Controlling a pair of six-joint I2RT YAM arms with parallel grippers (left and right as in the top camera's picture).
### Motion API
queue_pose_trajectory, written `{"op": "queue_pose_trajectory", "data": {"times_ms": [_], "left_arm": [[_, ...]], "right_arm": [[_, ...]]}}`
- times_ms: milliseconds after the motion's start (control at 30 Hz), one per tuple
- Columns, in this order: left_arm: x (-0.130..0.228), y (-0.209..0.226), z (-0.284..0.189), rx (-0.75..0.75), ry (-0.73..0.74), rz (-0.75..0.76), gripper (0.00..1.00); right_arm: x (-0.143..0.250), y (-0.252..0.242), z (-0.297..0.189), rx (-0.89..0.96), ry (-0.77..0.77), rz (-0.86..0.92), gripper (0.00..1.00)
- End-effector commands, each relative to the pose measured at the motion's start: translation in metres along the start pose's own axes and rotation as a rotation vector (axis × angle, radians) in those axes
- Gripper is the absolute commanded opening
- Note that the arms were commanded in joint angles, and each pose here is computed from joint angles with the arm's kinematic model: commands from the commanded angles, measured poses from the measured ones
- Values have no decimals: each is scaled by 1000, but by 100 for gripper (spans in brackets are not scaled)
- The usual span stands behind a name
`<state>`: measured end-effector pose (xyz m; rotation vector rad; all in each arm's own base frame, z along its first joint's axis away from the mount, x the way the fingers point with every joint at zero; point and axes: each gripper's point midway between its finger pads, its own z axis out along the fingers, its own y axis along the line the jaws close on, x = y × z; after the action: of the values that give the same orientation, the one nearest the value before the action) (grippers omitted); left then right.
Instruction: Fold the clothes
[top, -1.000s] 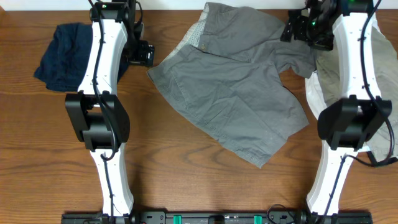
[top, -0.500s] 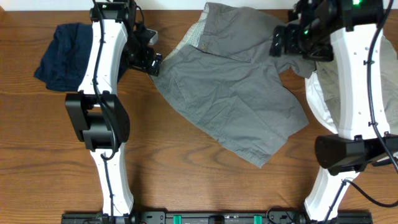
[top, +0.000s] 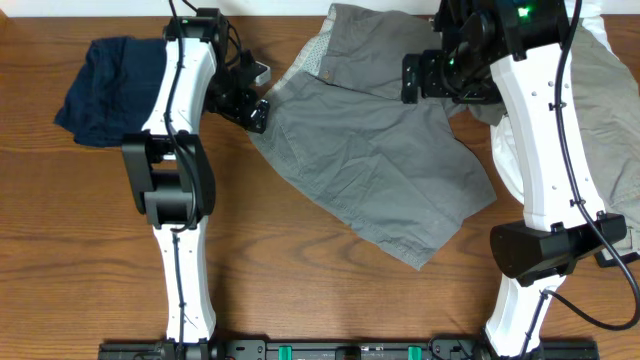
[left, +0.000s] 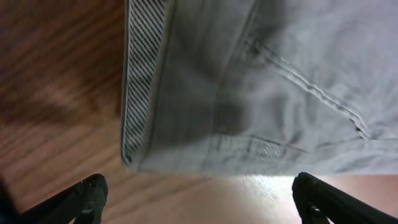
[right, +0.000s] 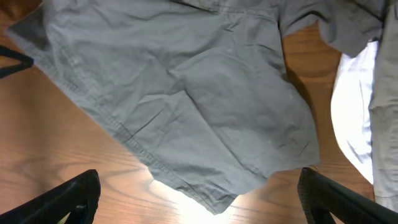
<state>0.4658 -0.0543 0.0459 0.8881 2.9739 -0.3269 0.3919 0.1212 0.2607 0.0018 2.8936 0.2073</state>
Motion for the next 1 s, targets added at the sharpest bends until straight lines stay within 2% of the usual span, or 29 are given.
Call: {"op": "queue_pose_trajectory", "data": {"times_ms": [0,67,200,400,433,467,500,533,633,833,967], "left_arm": [[1,3,15,26,10,11,95],[-2,5,18,20,0,12,93],[-8,10,20,5,-25,10,73],[-17,14,20,-15,-56,13,72],[-17,14,20,-15,-58,14,69],[-17,14,20,-15,-57,14,56],[-17,13,20,-13,-54,-1,36],[-17,13,20,-12,-53,-20,26],[-13,10,21,-2,-38,-78,7],[10,1,19,28,56,-200,6],[33,15,10,-66,136,-387,6]], "right_arm": [[-1,4,-3,10,-20,0,99],[-4,5,-3,6,-33,-8,99],[-9,6,-3,1,-52,-10,99],[-14,8,-3,-5,-72,-11,99],[-14,8,-3,-6,-73,-11,99],[-14,8,-3,-5,-74,-11,99],[-15,8,-3,-4,-76,-11,99],[-15,8,-3,-3,-77,-11,99],[-17,8,-3,-6,-84,-11,99],[-18,8,-3,-7,-88,-11,99],[-20,9,0,-8,-90,-10,99]]}}
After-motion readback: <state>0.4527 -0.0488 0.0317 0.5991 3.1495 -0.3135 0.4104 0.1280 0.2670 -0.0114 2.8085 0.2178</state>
